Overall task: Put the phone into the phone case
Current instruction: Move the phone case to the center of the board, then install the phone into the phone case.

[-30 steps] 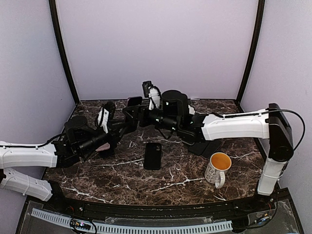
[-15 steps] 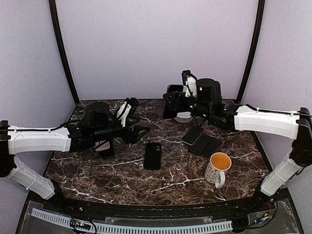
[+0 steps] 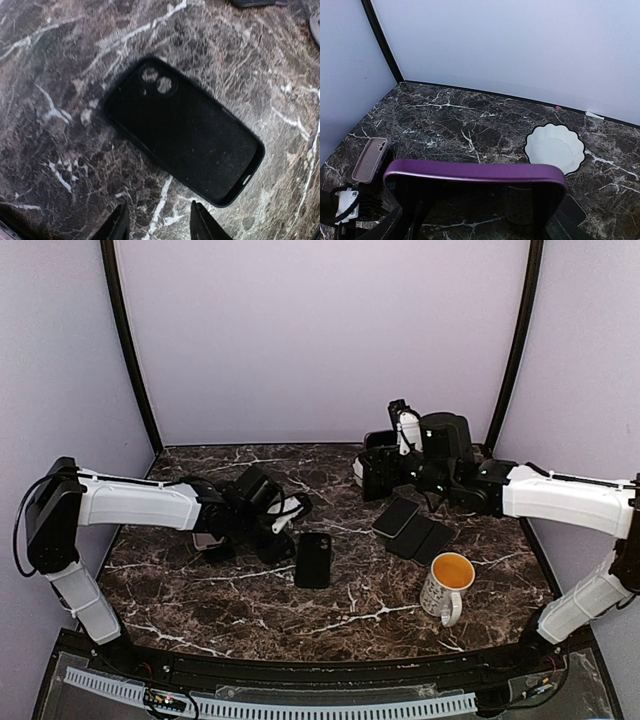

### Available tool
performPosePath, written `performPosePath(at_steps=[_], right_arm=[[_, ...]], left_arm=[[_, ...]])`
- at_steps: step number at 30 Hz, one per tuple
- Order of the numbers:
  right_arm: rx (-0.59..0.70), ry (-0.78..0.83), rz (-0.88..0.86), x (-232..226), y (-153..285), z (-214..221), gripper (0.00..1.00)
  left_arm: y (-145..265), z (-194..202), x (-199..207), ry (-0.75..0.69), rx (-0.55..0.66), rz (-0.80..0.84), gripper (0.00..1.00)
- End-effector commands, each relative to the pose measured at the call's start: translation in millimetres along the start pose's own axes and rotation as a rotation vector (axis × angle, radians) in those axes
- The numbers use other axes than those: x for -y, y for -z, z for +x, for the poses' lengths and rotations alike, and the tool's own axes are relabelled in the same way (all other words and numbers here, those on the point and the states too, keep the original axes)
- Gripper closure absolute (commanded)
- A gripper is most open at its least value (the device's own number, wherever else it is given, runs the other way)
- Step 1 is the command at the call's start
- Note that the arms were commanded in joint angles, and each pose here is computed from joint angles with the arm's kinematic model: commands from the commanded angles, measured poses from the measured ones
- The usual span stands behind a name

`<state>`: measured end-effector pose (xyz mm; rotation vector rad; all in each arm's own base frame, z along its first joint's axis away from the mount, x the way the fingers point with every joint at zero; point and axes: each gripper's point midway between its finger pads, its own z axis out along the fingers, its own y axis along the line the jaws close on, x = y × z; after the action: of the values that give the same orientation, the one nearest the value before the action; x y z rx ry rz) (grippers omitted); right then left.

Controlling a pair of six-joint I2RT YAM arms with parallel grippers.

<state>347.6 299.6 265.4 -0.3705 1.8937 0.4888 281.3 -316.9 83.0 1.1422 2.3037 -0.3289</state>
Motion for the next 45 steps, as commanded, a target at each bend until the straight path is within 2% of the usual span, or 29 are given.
performPosePath(at_steps=[1,9,13,22,28,31,33,35,37,38,42,45], right_arm=[[0.097,-0.004,-0.026,-3.2,11.6,-29.4,1.0],[0.098,0.003,-0.017,1.0,19.8,-26.7,1.0],[0.103,0.003,-0.01,3.3,24.3,-26.9,1.0],[0.107,0.021,0.023,9.7,32.6,-30.6,1.0],[0.121,0.034,0.067,18.4,43.5,-39.0,0.99],[0.13,0.034,0.073,19.4,49.0,-44.7,0.97],[0.133,0.035,0.068,18.2,50.6,-47.7,1.0],[0.132,0.03,0.061,16.6,50.5,-50.0,1.0],[0.126,0.018,0.042,12.1,46.8,-50.8,1.0],[0.12,0.01,0.022,7.9,44.2,-50.4,1.0],[0.108,-0.019,-0.056,-13.6,35.5,-47.3,1.0],[0.095,-0.031,-0.081,-32.5,28.1,-39.8,1.0]], left_arm=[[-10.1,31.8,0.6,0.012,-0.149,0.009,0.57],[-36.0,49.7,20.7,0.01,-0.217,0.088,0.59],[-44.6,45.0,29.5,0.028,-0.205,0.134,0.6],[-48.3,10.9,61.3,0.005,-0.111,0.287,0.59],[-51.8,-31.0,70.9,0.006,-0.032,0.352,0.59],[-44.0,-47.1,75.1,0.01,0.0,0.382,0.59],[-32.6,-54.7,73.4,0.019,0.025,0.393,0.59],[-15.9,-65.4,65.3,0.043,0.071,0.391,0.59],[-0.1,-75.9,41.8,0.129,0.116,0.346,0.56],[8.5,-80.1,17.5,0.203,0.134,0.281,0.54],[25.6,-58.7,-65.4,0.423,0.104,0.068,0.39],[39.8,-40.8,-102.3,0.517,0.113,-0.028,0.32]])
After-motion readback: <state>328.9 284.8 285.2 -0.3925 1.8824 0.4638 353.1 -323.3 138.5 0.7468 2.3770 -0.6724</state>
